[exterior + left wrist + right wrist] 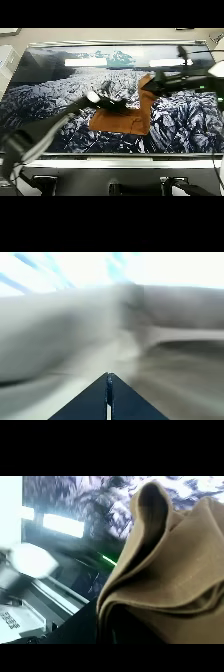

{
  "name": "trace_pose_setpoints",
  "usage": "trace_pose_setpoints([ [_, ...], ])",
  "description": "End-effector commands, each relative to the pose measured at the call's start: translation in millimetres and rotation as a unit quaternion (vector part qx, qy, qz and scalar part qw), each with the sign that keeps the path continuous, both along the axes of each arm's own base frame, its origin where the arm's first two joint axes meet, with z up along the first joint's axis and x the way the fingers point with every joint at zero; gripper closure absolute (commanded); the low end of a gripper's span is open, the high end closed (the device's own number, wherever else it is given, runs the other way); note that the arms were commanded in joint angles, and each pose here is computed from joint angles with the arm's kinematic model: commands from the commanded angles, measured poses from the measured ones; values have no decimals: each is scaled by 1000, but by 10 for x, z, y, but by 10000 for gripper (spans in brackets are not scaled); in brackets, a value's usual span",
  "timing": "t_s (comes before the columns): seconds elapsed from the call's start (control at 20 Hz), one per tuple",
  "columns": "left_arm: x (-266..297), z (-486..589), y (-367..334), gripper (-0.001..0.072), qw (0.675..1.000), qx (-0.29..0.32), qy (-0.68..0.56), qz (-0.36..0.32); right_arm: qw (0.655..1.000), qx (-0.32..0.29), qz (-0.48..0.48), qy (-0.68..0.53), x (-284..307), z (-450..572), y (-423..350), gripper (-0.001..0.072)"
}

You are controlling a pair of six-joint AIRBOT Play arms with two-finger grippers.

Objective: Fold the clothes and pants, and hang the long-sleeved shirts on hangers.

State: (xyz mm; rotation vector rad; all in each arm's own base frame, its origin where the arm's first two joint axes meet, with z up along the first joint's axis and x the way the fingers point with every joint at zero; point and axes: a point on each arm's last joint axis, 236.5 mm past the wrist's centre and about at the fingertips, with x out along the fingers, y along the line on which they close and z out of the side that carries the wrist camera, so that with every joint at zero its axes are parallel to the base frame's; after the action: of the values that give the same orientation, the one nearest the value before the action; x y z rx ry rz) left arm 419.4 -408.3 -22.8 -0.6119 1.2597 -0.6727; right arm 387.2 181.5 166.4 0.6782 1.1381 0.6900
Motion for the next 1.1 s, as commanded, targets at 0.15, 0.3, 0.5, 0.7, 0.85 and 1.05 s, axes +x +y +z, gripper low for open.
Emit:
trace_pose_setpoints([
  [0.15, 651, 1250, 2380, 685, 975, 142, -135, 104, 998, 9, 36, 41, 168, -797, 1215, 672],
  [0.3, 565, 1891, 2864, 685, 960, 141, -191, 146, 995, 1, 33, 93, 111, -1370, 1693, 671],
  [0.5, 341, 2287, 2971, 684, 951, 147, -232, 140, 985, 18, 18, 170, -37, -1885, 2120, 392],
  [0.7, 220, 2228, 2927, 684, 955, 158, -224, 109, 988, 56, -15, 142, 296, -1639, 1908, -5],
  [0.85, 202, 2195, 2948, 684, 955, 166, -221, 105, 993, 27, -67, 98, 720, -1310, 882, -1],
  [1.05, 211, 2195, 2958, 684, 954, 170, -226, 102, 972, -118, -111, 169, 434, -1485, -846, 0],
])
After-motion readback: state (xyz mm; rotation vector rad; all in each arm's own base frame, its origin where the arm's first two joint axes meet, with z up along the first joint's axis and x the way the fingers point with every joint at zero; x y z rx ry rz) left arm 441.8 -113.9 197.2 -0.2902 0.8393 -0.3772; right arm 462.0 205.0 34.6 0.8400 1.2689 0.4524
